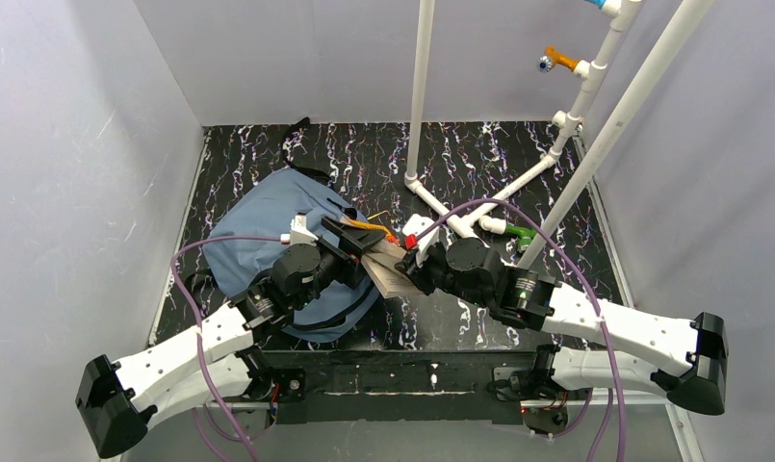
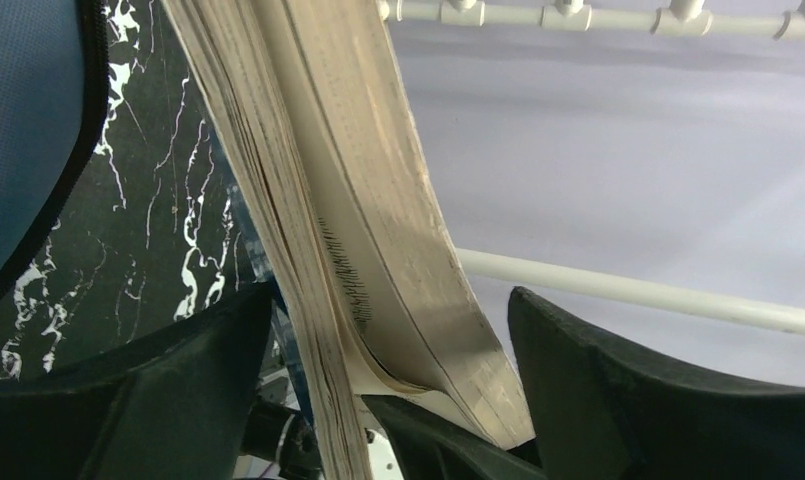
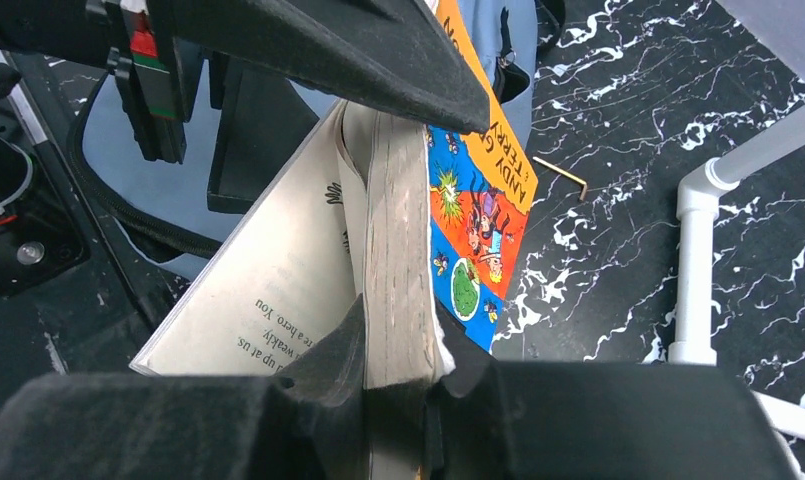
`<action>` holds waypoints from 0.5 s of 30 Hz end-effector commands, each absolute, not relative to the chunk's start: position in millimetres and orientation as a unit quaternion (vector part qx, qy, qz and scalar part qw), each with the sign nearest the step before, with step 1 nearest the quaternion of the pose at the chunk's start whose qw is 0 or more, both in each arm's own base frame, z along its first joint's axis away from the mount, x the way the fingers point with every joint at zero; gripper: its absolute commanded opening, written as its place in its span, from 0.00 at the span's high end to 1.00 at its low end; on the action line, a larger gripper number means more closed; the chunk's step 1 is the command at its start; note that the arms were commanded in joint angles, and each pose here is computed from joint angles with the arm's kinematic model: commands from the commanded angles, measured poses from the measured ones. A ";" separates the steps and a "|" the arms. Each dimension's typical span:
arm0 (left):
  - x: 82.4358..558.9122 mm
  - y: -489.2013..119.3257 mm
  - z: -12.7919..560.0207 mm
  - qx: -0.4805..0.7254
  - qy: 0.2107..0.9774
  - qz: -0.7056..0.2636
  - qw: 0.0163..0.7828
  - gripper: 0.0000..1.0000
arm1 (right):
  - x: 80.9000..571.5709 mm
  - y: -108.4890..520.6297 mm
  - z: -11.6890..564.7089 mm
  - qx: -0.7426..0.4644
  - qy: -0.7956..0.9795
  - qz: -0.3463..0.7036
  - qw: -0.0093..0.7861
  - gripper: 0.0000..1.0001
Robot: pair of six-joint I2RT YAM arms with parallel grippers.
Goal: Pack the student bag
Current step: Pick up the book from the center of the board.
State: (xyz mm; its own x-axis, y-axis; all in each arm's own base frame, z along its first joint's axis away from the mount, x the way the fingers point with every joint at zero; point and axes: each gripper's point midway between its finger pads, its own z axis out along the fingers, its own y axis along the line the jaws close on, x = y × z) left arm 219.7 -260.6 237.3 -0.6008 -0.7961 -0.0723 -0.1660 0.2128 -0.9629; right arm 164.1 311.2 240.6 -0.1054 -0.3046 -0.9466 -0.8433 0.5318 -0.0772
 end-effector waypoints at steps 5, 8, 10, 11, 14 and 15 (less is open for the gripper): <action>233.6 -250.2 247.2 -0.364 0.693 -0.533 0.323 0.39 | 161.8 323.4 277.7 -0.434 0.651 0.270 0.561 0.92; 235.1 -248.9 247.4 -0.369 0.690 -0.532 0.324 0.49 | 161.0 324.9 274.4 -0.439 0.651 0.269 0.558 0.89; 235.6 -249.1 246.9 -0.371 0.690 -0.532 0.322 0.56 | 161.1 325.1 272.4 -0.442 0.651 0.267 0.556 0.85; 235.7 -249.5 246.7 -0.370 0.691 -0.532 0.321 0.62 | 161.2 324.9 271.9 -0.443 0.652 0.265 0.555 0.81; 236.5 -249.1 245.3 -0.372 0.691 -0.531 0.320 0.81 | 161.0 323.7 271.4 -0.445 0.654 0.262 0.553 0.70; 236.5 -249.1 244.7 -0.372 0.691 -0.531 0.319 0.86 | 160.6 323.1 271.1 -0.445 0.654 0.262 0.552 0.67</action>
